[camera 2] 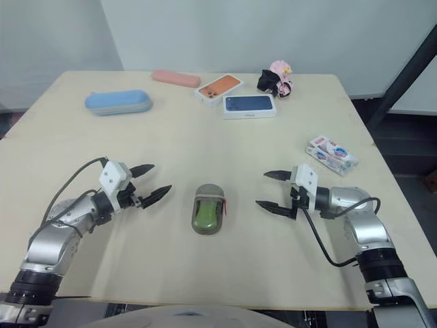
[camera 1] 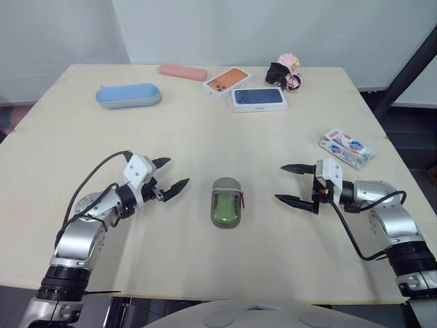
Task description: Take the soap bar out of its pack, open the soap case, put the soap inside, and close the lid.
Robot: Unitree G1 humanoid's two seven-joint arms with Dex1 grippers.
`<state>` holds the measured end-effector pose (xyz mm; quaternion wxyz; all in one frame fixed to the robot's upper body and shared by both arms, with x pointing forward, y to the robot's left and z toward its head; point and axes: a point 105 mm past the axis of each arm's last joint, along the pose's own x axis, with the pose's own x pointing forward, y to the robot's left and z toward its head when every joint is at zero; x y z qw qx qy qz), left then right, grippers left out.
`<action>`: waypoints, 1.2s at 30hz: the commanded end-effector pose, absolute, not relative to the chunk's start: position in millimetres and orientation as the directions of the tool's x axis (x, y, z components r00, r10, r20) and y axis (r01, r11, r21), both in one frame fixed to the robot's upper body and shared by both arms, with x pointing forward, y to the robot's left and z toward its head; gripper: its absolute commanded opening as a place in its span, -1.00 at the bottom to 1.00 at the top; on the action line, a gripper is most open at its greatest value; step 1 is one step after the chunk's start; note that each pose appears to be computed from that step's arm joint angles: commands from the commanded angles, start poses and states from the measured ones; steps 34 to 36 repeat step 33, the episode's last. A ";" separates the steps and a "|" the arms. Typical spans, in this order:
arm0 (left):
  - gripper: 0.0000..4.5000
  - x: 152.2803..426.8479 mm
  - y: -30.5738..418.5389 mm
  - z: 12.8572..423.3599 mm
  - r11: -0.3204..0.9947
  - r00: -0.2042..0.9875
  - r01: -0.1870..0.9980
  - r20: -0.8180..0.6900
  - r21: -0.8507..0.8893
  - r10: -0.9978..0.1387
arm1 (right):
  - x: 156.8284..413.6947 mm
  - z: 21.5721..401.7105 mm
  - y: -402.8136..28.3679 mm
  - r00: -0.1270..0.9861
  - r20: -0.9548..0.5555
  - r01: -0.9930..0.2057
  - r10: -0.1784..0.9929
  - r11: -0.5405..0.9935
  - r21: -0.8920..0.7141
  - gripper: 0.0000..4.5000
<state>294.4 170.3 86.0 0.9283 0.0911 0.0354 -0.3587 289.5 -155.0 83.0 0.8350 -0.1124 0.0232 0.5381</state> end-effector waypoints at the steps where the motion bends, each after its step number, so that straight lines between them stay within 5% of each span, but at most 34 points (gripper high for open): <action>1: 0.99 295.0 175.8 86.2 0.793 0.806 0.592 -0.090 0.147 -0.585 | 294.8 85.7 -158.1 0.516 -0.100 -0.848 0.851 0.490 -0.204 1.00; 36: 0.99 287.6 176.0 72.0 0.779 0.788 0.613 -0.168 0.132 -0.592 | 294.9 86.8 -149.6 0.531 -0.076 -0.846 0.844 0.523 -0.104 1.00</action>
